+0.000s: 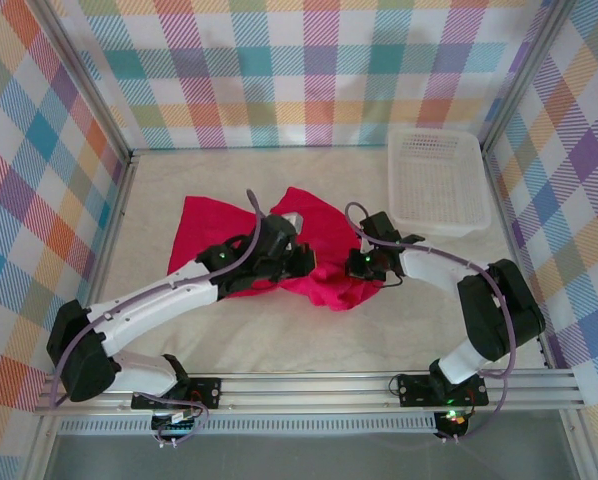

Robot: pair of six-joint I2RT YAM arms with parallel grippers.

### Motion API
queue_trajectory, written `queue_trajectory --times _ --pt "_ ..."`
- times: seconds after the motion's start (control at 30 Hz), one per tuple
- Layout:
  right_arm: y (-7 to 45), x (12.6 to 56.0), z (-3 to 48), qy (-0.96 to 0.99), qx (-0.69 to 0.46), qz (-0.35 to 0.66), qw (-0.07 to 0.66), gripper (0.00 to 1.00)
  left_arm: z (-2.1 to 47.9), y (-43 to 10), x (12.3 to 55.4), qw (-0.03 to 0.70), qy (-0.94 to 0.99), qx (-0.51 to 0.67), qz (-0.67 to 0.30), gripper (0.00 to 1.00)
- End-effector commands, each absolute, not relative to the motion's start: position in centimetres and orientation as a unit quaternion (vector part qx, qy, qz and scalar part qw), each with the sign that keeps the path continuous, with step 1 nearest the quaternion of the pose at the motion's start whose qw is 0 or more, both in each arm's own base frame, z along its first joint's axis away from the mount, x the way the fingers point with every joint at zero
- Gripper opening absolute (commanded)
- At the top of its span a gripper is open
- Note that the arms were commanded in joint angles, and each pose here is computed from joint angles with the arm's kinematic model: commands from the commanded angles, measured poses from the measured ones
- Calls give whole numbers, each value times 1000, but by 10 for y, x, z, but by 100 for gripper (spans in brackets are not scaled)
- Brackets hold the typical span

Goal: Fold the inside-out t-shirt

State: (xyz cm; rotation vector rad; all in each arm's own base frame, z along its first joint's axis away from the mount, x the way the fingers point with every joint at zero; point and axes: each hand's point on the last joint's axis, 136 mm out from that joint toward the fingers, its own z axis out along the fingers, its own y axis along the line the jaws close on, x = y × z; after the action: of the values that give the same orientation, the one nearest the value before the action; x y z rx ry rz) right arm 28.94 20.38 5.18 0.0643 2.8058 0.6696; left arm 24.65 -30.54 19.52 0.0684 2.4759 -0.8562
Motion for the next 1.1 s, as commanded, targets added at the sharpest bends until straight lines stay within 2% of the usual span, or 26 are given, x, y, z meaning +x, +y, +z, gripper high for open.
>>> queue_trajectory --times 0.0,0.13,0.2,0.53,0.7,0.83,0.9,0.93,1.07 --pt "206 294 79 960 23 244 138 0 172 -294 253 264 915 11 -305 0" --pt "214 283 100 954 29 273 122 19 127 -283 254 242 928 -13 -281 0" --pt "217 273 99 957 34 267 108 23 113 -282 253 229 933 -18 -277 0" --pt "252 233 84 970 -3 230 83 17 109 -282 255 227 934 -21 -273 0" --pt "254 237 70 973 -7 215 80 40 123 -276 257 240 931 -23 -274 0" --pt "264 249 65 973 -6 215 81 50 136 -269 260 254 927 -28 -276 0" --pt "269 257 60 973 -2 214 82 48 142 -263 260 261 925 -32 -275 0" --pt "271 260 59 974 -2 213 83 43 144 -262 260 263 924 -32 -276 0" --pt "275 270 72 973 0 212 91 13 143 -257 258 265 924 -32 -274 0"
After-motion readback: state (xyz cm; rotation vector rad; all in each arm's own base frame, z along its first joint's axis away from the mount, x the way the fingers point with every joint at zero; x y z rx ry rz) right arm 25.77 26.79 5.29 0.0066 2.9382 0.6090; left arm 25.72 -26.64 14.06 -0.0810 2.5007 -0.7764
